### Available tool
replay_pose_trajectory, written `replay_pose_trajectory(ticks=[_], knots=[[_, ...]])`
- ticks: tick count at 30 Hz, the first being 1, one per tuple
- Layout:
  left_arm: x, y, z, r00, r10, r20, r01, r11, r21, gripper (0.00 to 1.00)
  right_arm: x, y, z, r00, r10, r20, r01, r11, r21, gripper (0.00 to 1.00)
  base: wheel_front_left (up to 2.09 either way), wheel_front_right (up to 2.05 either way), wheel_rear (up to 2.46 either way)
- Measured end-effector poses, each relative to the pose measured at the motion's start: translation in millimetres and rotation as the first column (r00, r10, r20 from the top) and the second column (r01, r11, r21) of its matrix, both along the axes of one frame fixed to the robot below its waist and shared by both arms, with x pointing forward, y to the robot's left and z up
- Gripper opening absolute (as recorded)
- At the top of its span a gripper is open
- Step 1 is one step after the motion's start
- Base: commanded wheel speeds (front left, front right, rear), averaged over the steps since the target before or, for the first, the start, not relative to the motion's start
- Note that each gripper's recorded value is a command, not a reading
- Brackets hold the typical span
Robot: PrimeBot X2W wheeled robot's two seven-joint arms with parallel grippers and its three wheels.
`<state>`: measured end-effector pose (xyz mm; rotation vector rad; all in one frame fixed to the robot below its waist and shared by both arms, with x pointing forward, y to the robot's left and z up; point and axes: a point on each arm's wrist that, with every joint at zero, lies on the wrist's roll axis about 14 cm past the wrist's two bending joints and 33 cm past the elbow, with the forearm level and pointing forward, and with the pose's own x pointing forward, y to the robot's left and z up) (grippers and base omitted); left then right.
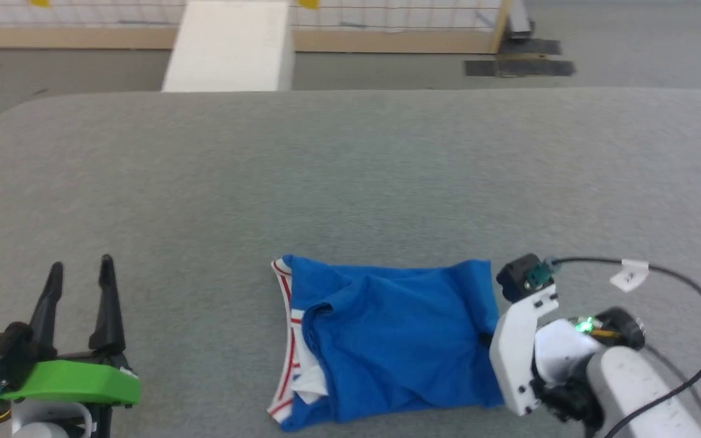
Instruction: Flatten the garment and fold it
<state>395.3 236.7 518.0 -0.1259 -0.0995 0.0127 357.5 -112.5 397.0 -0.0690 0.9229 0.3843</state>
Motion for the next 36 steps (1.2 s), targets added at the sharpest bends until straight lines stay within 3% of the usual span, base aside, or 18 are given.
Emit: replay_pose_trajectory(ticks=[7,11,16,23,35,36], knots=[[30.3,-38.3,10.1,0.992,-0.120,0.042,0.120,0.993,0.002,1.00,-1.5,-83.2,24.5,0.995,-0.090,0.038,0.094,0.988,-0.124,0.00,0.00,0.00,0.00],[53.9,-70.6,16.4,0.974,-0.216,0.072,0.216,0.976,0.007,1.00,-4.7,-147.9,41.0,0.974,-0.211,0.085,0.224,0.954,-0.197,0.00,0.00,0.00,0.00],[83.1,-104.3,21.3,0.943,-0.320,0.095,0.320,0.947,0.020,1.00,-10.4,-226.9,55.0,0.914,-0.380,0.139,0.404,0.875,-0.267,0.00,0.00,0.00,0.00],[110.9,-121.1,-5.9,0.921,-0.387,0.033,0.386,0.922,0.027,1.00,-16.0,-298.1,50.4,0.829,-0.536,0.161,0.555,0.749,-0.363,0.00,0.00,0.00,0.00],[133.9,-107.0,-62.2,0.922,-0.376,-0.087,0.380,0.925,0.027,1.00,-9.2,-379.0,53.2,0.707,-0.656,0.264,0.683,0.534,-0.499,0.00,0.00,0.00,0.00],[134.5,-105.3,-65.7,0.923,-0.373,-0.095,0.377,0.926,0.026,1.00,-9.4,-382.2,52.0,0.698,-0.662,0.271,0.689,0.521,-0.503,0.47,0.00,0.00,0.00]])
